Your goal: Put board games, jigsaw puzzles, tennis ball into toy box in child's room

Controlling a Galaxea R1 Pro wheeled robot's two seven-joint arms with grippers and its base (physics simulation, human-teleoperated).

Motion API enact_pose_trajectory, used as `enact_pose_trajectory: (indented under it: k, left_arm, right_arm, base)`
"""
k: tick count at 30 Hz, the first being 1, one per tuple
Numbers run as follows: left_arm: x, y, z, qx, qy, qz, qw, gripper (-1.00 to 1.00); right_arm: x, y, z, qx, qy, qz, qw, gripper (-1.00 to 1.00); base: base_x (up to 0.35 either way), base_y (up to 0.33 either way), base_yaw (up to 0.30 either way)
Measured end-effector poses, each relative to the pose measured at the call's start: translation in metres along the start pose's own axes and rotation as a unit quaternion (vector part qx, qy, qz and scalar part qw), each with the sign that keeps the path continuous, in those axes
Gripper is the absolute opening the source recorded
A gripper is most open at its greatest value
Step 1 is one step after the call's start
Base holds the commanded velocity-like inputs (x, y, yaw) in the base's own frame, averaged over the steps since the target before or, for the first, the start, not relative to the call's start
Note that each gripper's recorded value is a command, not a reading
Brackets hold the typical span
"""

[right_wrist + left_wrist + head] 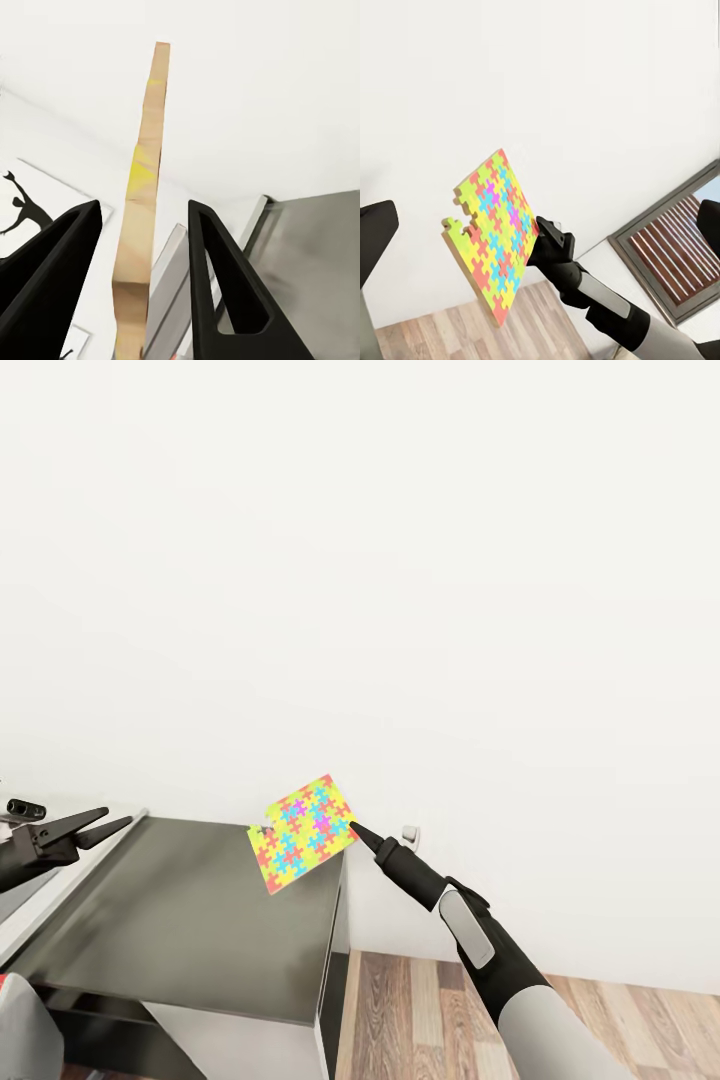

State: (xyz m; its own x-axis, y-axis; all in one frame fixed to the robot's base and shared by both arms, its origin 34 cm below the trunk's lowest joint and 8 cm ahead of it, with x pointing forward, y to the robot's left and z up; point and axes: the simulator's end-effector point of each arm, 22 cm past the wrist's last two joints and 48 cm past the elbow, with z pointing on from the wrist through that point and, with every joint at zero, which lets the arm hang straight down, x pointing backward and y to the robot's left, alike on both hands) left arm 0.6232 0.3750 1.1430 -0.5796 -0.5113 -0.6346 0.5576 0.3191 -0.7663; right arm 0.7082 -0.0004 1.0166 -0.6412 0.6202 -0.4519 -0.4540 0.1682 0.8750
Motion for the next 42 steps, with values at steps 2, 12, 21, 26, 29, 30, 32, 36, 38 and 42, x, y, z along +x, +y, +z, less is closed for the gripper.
enact_pose_trajectory:
  k: [2, 12, 21, 26, 29, 30, 32, 36, 38, 42]
  left_arm:
    - [-0.001, -0.002, 0.000, 0.001, -0.001, 0.001, 1.0000, 1.00]
    - [-0.004, -0.010, -0.001, 0.005, -0.003, 0.008, 1.0000, 1.00]
    - [-0.006, -0.017, -0.002, 0.009, -0.005, 0.014, 0.9999, 1.00]
    - [-0.006, -0.017, -0.003, 0.009, -0.005, 0.014, 0.9998, 1.00]
    - [-0.007, -0.017, -0.003, 0.009, -0.006, 0.014, 0.9998, 1.00]
    - [-0.007, -0.017, -0.003, 0.009, -0.005, 0.014, 0.9998, 1.00]
    - [-0.006, -0.017, -0.003, 0.009, -0.005, 0.014, 0.9998, 1.00]
    - [-0.006, -0.017, -0.003, 0.009, -0.006, 0.014, 0.9998, 1.00]
    - [-0.006, -0.017, -0.003, 0.009, -0.005, 0.014, 0.9998, 1.00]
    - [-0.007, -0.017, -0.003, 0.008, -0.006, 0.014, 0.9998, 1.00]
  right_arm:
    - [-0.001, 0.002, 0.000, -0.002, 0.000, -0.001, 1.0000, -1.00]
    - [-0.004, 0.011, 0.001, -0.006, -0.002, -0.008, 1.0000, -1.00]
    - [-0.007, 0.018, 0.002, -0.011, -0.003, -0.013, 0.9999, -1.00]
    - [-0.007, 0.019, 0.002, -0.010, -0.003, -0.014, 0.9998, -1.00]
    - [-0.007, 0.019, 0.002, -0.010, -0.002, -0.013, 0.9999, -1.00]
    - [-0.007, 0.019, 0.002, -0.010, -0.002, -0.013, 0.9999, -1.00]
    - [-0.008, 0.018, 0.001, -0.010, -0.003, -0.014, 0.9999, -1.00]
    - [-0.008, 0.018, 0.001, -0.010, -0.003, -0.013, 0.9999, -1.00]
    - [-0.008, 0.018, 0.001, -0.010, -0.003, -0.013, 0.9999, -1.00]
    - [-0.007, 0.019, 0.002, -0.010, -0.002, -0.014, 0.9999, -1.00]
  base:
    - [-0.099, 0.000, 0.000]
    - [-0.080, 0.019, 0.000]
    - [-0.046, 0.019, 0.000]
    - [-0.009, 0.001, 0.000]
    - [-0.078, 0.000, 0.000]
    - [-0.059, 0.000, 0.000]
    - [-0.031, 0.000, 0.000]
    - [-0.003, 0.000, 0.000]
    - [0.000, 0.000, 0.000]
    - [0.000, 0.000, 0.000]
